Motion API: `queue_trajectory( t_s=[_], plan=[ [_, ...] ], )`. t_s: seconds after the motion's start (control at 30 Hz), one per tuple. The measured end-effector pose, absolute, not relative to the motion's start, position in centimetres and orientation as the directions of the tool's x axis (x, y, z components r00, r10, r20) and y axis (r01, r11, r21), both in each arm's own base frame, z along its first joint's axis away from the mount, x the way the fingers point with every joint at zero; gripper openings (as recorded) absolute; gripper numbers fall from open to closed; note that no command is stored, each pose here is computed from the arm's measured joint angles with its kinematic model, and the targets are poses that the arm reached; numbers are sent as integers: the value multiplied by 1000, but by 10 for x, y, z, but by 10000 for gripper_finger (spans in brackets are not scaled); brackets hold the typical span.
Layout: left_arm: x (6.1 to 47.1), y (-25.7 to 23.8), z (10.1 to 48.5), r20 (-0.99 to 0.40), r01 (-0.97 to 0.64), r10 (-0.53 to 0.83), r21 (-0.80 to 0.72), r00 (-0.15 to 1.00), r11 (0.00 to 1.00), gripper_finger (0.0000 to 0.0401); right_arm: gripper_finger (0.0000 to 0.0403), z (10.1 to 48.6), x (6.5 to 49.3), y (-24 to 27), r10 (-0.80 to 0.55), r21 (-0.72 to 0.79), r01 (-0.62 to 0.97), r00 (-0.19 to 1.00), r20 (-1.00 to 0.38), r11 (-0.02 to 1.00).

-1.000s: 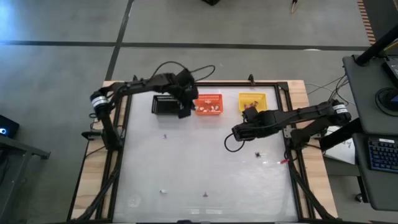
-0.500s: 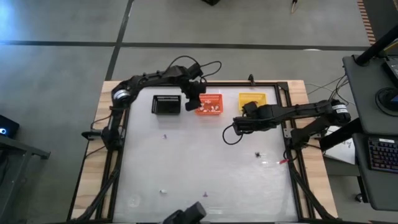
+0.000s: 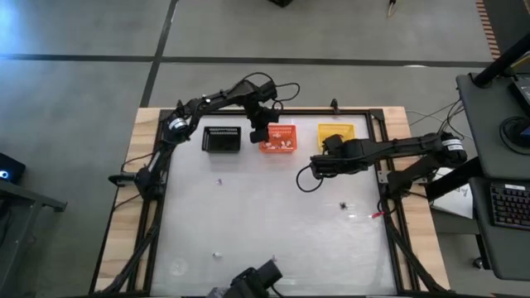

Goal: Sort Halloween decoration
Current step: Put the bottom witch hat toy into the yellow bin

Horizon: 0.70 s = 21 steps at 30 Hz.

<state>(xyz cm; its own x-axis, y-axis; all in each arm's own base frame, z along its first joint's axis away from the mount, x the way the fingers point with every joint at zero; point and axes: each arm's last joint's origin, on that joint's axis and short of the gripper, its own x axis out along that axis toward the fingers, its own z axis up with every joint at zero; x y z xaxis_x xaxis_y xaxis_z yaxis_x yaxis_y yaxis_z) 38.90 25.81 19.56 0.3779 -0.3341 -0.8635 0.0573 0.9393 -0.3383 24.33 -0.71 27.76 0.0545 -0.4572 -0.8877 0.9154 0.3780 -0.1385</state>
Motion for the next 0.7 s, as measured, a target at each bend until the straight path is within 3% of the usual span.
queue_trajectory(
  t_s=[0.27,0.53,0.7],
  plan=[
    [387,260,220,-872,43,-320,-328,371,944,102,134,276,243,-7,-456,-140,918,49,-889,371],
    [366,246,223,-866,16,-446,-455,223,890,102,134,272,242,-6,-428,-133,921,40,-903,367],
    [347,234,237,-859,12,-467,-475,208,880,102,134,267,245,0,-345,-78,910,75,-936,408]
  ],
)
